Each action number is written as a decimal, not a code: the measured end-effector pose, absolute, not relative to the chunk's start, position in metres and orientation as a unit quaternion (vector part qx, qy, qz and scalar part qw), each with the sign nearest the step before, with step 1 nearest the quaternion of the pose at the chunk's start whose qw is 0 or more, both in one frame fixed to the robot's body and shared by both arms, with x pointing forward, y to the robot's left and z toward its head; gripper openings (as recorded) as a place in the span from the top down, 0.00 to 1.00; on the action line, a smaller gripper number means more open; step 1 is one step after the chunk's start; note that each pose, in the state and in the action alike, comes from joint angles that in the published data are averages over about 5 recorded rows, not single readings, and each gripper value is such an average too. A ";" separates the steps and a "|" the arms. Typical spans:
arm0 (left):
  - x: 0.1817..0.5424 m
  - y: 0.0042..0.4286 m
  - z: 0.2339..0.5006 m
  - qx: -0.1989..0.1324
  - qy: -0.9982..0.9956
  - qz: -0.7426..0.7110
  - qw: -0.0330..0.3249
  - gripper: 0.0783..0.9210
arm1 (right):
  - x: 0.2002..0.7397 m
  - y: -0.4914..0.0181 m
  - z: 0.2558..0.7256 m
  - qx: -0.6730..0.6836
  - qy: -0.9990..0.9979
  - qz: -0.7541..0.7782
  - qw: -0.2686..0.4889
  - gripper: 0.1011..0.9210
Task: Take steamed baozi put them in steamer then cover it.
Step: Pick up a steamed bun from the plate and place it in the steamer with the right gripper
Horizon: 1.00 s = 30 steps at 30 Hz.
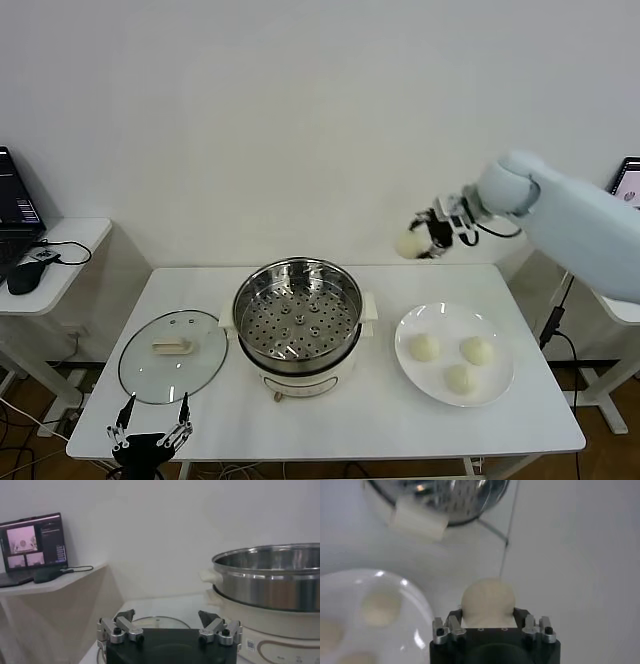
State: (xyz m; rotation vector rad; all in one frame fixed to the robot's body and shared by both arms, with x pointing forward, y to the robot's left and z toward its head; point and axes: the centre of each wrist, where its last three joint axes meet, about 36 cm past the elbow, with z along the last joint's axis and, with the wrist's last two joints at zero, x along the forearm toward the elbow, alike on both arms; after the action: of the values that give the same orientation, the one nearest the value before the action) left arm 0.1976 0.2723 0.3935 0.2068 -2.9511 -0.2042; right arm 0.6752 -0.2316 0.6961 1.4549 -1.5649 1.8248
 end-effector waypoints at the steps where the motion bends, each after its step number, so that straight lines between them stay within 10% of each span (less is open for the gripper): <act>1: 0.198 0.273 0.394 0.070 -0.991 -0.068 0.087 0.12 | 0.676 -0.220 0.697 0.517 -0.542 0.644 0.158 0.34; 30: 0.200 0.275 0.404 0.077 -0.992 -0.070 0.069 0.12 | 0.672 -0.027 0.601 0.600 -0.265 0.755 0.002 0.34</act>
State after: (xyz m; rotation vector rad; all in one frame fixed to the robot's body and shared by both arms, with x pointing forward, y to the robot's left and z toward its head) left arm 0.2003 0.2747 0.4044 0.2325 -2.9865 -0.2097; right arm 0.6721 -0.0268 0.6012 1.8834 -0.8318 2.3687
